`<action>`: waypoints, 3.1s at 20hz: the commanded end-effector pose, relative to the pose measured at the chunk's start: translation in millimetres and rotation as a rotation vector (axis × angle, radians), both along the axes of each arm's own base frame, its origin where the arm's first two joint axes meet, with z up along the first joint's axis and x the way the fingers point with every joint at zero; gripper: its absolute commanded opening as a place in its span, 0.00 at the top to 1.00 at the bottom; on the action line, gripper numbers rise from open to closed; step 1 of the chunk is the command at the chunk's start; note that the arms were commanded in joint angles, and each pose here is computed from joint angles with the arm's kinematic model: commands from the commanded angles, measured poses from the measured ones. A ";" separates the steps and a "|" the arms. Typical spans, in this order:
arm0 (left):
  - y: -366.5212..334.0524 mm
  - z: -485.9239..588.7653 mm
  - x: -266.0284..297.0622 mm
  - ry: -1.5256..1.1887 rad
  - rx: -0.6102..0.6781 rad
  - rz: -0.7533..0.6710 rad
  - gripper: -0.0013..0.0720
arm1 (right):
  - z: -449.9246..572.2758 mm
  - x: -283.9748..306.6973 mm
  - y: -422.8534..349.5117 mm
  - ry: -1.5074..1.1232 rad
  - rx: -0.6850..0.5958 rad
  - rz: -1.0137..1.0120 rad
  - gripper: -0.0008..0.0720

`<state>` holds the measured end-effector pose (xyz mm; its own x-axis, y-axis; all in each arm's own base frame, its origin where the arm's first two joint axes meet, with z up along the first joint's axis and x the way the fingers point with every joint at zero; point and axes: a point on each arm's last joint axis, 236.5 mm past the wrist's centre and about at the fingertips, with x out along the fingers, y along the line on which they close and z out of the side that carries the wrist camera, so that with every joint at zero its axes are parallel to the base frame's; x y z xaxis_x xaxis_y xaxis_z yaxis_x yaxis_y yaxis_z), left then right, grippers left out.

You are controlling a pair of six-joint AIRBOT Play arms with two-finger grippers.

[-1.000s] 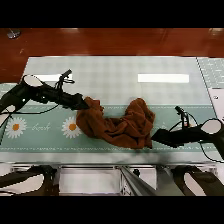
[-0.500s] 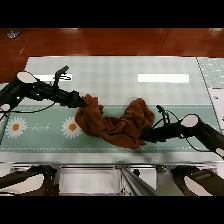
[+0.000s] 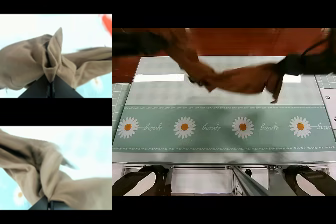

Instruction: Fold the shirts.

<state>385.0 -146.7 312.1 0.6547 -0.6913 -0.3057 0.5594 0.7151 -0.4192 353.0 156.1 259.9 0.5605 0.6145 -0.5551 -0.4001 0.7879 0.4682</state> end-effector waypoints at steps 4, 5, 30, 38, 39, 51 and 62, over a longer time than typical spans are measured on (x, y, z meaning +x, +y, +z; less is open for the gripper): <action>31.4 152.1 -109.4 -0.440 0.093 0.182 0.96 | 155.8 -105.8 -20.8 -0.351 -0.152 0.032 0.94; 39.3 149.7 -124.2 -0.432 0.135 0.227 0.96 | 161.5 -121.8 -22.1 -0.373 -0.158 0.030 0.94; 57.1 -204.7 60.4 0.307 0.144 0.348 0.95 | -204.5 72.0 -45.1 0.384 0.032 -0.180 0.94; 38.4 -284.7 84.2 0.529 0.022 0.356 0.95 | -191.5 202.6 -42.5 0.354 0.183 -0.258 0.88; 37.8 -287.8 83.0 0.538 0.026 0.351 0.82 | -194.1 204.2 -42.6 0.362 0.196 -0.257 0.57; 101.6 -373.9 -136.8 1.249 -0.012 0.129 0.03 | -252.8 21.2 -218.9 0.659 -0.122 -0.519 0.13; 32.7 -412.7 -135.5 1.157 -0.196 0.242 0.03 | -340.2 -98.4 -138.3 0.816 0.069 -0.454 0.14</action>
<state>239.0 -99.0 -92.1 0.1353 -0.7132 -0.6878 -0.3885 0.6004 -0.6990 273.2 4.9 -67.9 0.2335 0.4445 -0.8648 0.3953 0.7692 0.5021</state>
